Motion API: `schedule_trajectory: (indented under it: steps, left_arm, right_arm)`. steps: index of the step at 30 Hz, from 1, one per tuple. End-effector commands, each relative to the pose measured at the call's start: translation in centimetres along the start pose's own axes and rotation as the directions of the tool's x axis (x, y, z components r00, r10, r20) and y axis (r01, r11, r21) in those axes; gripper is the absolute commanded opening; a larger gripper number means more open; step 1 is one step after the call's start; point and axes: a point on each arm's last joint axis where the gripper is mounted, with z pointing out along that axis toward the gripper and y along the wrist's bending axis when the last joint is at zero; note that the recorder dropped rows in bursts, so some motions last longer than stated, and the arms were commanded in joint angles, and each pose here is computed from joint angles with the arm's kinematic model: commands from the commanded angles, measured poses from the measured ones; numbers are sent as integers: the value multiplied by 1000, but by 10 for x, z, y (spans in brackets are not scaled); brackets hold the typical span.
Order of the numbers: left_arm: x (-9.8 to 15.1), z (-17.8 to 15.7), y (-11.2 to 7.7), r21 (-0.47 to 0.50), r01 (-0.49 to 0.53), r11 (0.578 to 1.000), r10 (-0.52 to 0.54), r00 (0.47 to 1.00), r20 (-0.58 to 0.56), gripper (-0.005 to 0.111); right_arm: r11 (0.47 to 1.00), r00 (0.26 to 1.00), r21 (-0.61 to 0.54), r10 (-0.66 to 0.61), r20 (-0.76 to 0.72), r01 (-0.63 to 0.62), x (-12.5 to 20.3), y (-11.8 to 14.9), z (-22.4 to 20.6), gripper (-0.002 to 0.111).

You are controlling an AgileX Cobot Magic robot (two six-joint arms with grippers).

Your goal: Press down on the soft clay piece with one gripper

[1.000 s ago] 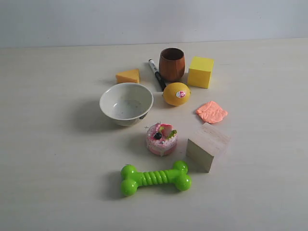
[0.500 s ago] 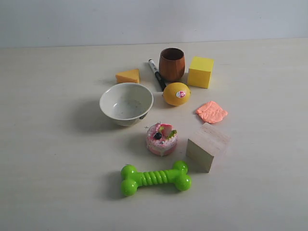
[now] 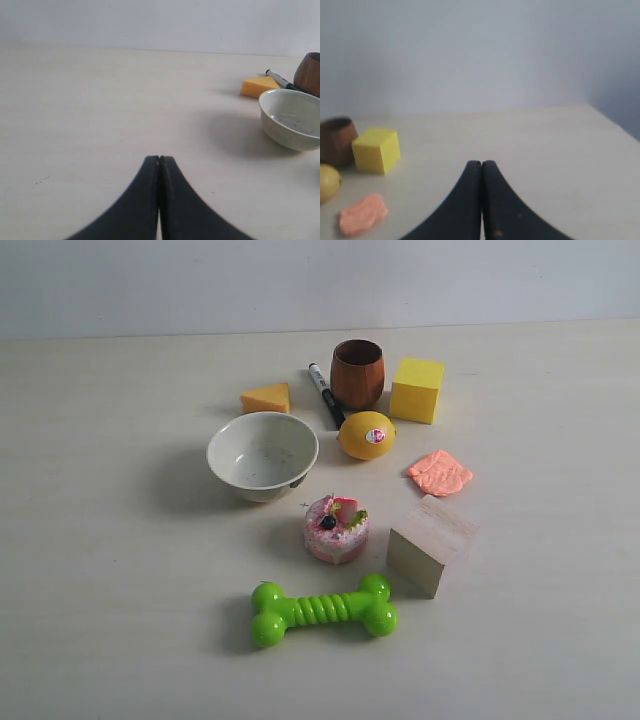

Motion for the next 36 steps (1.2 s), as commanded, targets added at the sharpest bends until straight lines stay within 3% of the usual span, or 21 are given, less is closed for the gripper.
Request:
schedule_trajectory:
  steps: [1,16,21,26,33,36]
  left_arm:
    - [-2,-1,0,-4,3,1000,-3,1000,19,0]
    - [-2,-1,0,-4,3,1000,-3,1000,19,0]
    - [-2,-1,0,-4,3,1000,-3,1000,19,0]
    - [-2,-1,0,-4,3,1000,-3,1000,19,0]
    - [-2,-1,0,-4,3,1000,-3,1000,19,0]
    - [-2,-1,0,-4,3,1000,-3,1000,19,0]
  right_arm:
    - [1000,968,21,14,251,-20,-21,-2,-3,0]
    - [999,915,36,13,402,-30,-35,-4,-8,0]
    - [980,843,-38,186,505,-194,-44,-6,-13,0]
    - [987,830,-50,154,536,-151,-69,-3,-22,0]
    - [989,909,-43,150,389,-144,-141,-1,-20,0]
    - [991,973,-81,118,200,-104,-172,5,8,0]
